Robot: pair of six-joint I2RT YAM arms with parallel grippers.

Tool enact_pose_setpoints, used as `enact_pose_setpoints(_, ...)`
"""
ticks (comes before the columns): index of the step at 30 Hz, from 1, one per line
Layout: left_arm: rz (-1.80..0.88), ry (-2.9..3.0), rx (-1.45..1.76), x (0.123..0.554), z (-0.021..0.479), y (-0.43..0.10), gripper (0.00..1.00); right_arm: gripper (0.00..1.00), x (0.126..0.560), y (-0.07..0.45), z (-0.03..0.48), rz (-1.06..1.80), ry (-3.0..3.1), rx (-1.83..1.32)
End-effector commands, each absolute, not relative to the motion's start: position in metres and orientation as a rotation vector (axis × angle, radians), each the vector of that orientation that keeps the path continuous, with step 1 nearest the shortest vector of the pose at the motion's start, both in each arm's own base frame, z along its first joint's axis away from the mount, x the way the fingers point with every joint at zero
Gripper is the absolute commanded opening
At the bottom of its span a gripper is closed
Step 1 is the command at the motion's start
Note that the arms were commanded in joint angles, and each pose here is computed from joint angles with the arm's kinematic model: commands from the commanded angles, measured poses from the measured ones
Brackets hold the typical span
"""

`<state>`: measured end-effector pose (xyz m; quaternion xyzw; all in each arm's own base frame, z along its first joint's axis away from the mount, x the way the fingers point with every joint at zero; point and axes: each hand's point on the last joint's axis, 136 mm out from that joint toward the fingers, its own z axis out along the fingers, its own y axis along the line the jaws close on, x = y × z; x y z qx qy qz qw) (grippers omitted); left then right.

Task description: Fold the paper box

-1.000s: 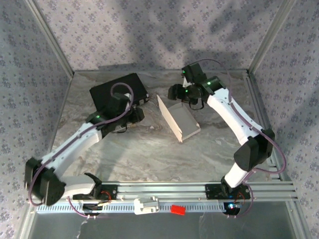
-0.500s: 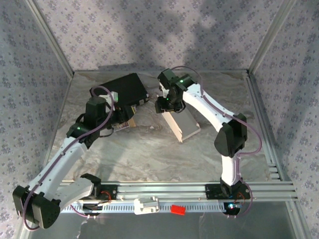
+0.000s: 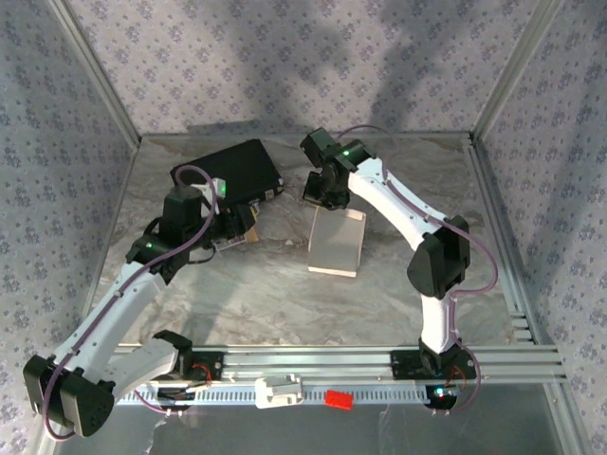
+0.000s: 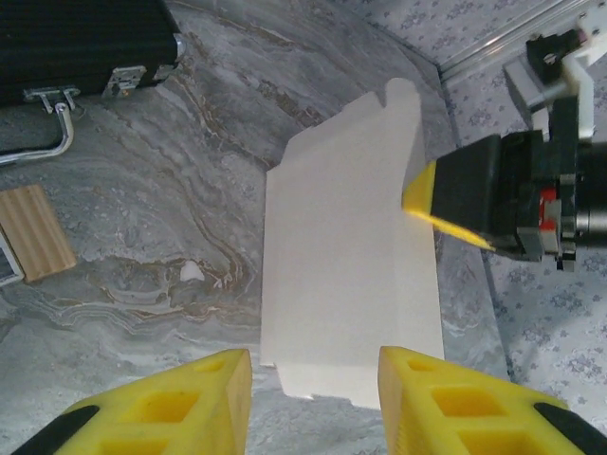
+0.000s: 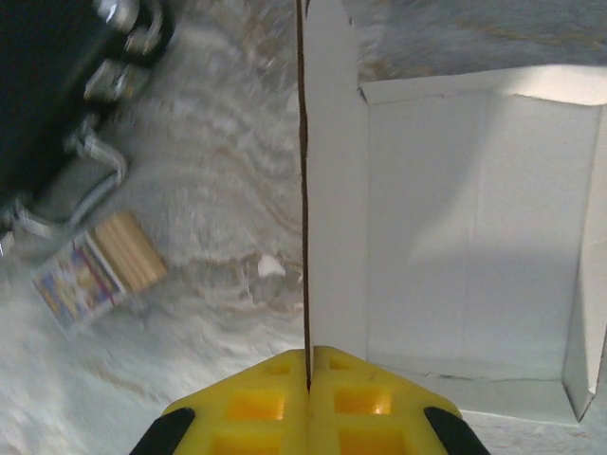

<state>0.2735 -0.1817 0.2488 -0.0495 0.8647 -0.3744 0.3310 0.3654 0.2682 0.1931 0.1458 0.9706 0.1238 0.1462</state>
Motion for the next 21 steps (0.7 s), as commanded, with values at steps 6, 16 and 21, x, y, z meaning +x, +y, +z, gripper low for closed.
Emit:
enact_pose_setpoints(6, -1.000, 2.289, -0.047, 0.261, 0.255, -0.185, 0.41, 0.00, 0.366, 0.213, 0.229, 0.262, 2.286, 1.353)
enact_pose_setpoints(16, -1.053, 2.337, -0.055, 0.248, 0.242, -0.188, 0.41, 0.02, 0.382, 0.218, 0.201, 0.295, 2.176, 1.755)
enact_pose_setpoints(21, -1.051, 2.381, -0.015, 0.246, 0.232, -0.192, 0.42, 0.17, 0.397, 0.221, 0.199, 0.355, 2.200, 1.692)
